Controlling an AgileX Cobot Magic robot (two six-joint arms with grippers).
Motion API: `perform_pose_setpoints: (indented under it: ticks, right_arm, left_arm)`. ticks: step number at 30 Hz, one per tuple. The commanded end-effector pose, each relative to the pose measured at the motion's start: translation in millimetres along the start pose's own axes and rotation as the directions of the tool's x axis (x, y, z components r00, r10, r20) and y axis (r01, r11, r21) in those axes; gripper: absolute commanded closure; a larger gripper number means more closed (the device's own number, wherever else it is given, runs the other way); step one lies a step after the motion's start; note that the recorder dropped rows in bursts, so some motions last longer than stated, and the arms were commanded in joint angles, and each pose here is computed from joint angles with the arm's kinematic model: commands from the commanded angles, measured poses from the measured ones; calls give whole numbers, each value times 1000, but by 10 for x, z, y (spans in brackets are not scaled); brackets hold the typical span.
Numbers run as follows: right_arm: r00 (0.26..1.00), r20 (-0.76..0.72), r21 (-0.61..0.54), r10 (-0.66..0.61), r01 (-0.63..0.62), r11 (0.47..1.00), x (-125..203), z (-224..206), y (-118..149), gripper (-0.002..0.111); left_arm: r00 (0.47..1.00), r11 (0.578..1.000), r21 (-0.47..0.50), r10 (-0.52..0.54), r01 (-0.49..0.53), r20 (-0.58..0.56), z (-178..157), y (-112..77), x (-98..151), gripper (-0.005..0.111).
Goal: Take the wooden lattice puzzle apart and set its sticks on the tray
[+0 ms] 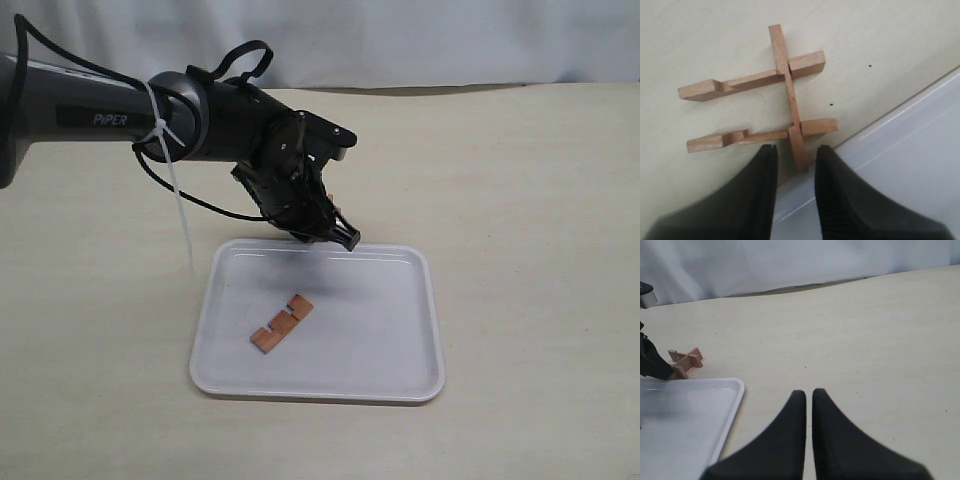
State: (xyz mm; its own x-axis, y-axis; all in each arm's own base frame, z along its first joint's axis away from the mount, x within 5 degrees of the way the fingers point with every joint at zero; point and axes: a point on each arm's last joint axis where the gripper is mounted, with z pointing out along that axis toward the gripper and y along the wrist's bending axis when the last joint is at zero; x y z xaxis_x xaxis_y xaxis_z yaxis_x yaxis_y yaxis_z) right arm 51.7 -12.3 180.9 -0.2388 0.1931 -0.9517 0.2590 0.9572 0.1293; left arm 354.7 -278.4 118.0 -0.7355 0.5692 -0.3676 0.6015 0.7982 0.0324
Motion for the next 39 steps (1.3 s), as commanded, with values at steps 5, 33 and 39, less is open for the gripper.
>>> perform_pose_setpoints:
  ticks: [5,33,39]
  right_arm:
    - [1000,6,2,-7,7,1000,5,0,-2,104]
    - [1000,6,2,-7,7,1000,5,0,-2,104]
    - [1000,6,2,-7,7,1000,5,0,-2,104]
  left_arm:
    - [1000,1000,3,-17,17,5,-8,0,-13,81]
    - [999,999,5,-39,39,22,-8,-1,-29,58]
    - [999,999,5,-39,39,22,-8,-1,-29,79]
